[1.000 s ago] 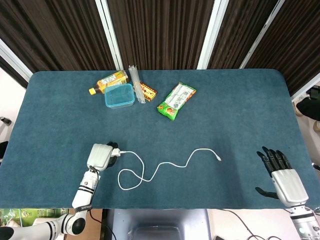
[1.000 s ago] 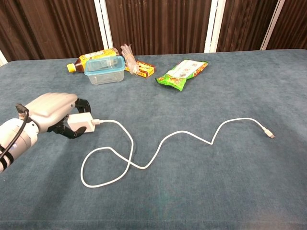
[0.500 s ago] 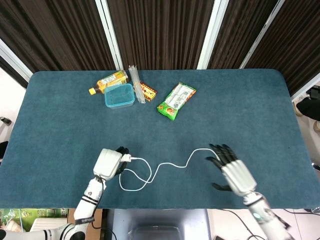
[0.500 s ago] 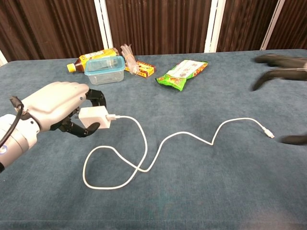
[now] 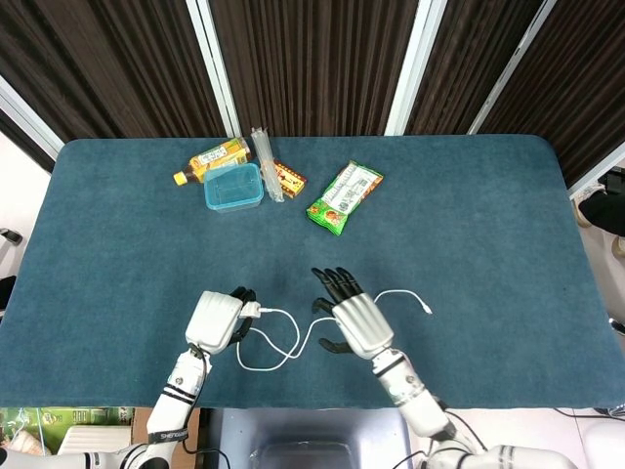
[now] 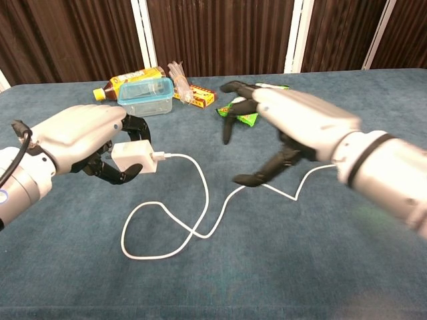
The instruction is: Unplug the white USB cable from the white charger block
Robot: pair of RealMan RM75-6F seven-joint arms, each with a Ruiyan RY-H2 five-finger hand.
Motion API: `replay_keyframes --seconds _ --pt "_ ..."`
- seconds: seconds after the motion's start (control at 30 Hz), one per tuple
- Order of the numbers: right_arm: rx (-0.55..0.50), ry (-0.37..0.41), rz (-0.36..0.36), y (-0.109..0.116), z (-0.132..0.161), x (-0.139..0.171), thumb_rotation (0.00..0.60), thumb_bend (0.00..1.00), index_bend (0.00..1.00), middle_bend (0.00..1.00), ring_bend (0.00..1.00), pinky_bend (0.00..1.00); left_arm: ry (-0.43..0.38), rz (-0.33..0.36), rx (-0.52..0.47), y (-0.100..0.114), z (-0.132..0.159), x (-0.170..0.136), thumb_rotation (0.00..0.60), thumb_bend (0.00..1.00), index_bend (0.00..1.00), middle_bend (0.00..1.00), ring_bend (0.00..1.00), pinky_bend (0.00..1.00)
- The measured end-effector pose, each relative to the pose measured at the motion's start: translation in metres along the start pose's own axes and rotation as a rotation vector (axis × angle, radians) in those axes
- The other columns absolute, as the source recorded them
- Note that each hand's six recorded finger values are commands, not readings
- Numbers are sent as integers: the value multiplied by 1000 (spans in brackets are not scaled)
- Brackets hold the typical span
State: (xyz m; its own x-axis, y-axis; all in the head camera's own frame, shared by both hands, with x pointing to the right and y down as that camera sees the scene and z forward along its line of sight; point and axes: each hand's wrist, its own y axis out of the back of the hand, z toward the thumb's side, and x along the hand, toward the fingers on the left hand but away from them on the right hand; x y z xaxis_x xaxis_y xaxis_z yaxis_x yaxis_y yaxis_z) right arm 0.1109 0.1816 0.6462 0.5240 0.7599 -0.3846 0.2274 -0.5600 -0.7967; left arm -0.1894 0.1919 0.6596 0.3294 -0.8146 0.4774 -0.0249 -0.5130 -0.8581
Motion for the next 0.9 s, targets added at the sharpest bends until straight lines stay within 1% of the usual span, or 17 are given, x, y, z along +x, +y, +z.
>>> replay_keyframes --seconds 0.17,0.3,0.43,0.6,0.77,0.9 --pt "-10 6 -30 -6 18 -23 600 390 594 142 0 0 -3 3 0 3 1 -1 600 557 785 810 1000 1000" --pt "-9 6 -60 -9 26 -37 600 397 603 147 0 0 -8 3 0 4 2 -2 600 559 785 810 1000 1000" --pt "-17 0 -66 -13 33 -49 600 412 616 153 0 0 -13 10 2 6 4 -2 600 558 785 810 1000 1000" --pt "-45 -9 -59 -18 36 -52 600 431 622 160 0 0 -25 16 3 8 9 -4 600 558 785 810 1000 1000" --pt "-97 -6 -67 -20 40 -53 600 434 640 171 0 0 -39 16 1 7 14 -6 600 558 785 810 1000 1000" --pt "-100 -9 -61 -22 41 -54 600 434 643 174 0 0 -47 17 5 6 18 -8 600 557 784 811 1000 1000"
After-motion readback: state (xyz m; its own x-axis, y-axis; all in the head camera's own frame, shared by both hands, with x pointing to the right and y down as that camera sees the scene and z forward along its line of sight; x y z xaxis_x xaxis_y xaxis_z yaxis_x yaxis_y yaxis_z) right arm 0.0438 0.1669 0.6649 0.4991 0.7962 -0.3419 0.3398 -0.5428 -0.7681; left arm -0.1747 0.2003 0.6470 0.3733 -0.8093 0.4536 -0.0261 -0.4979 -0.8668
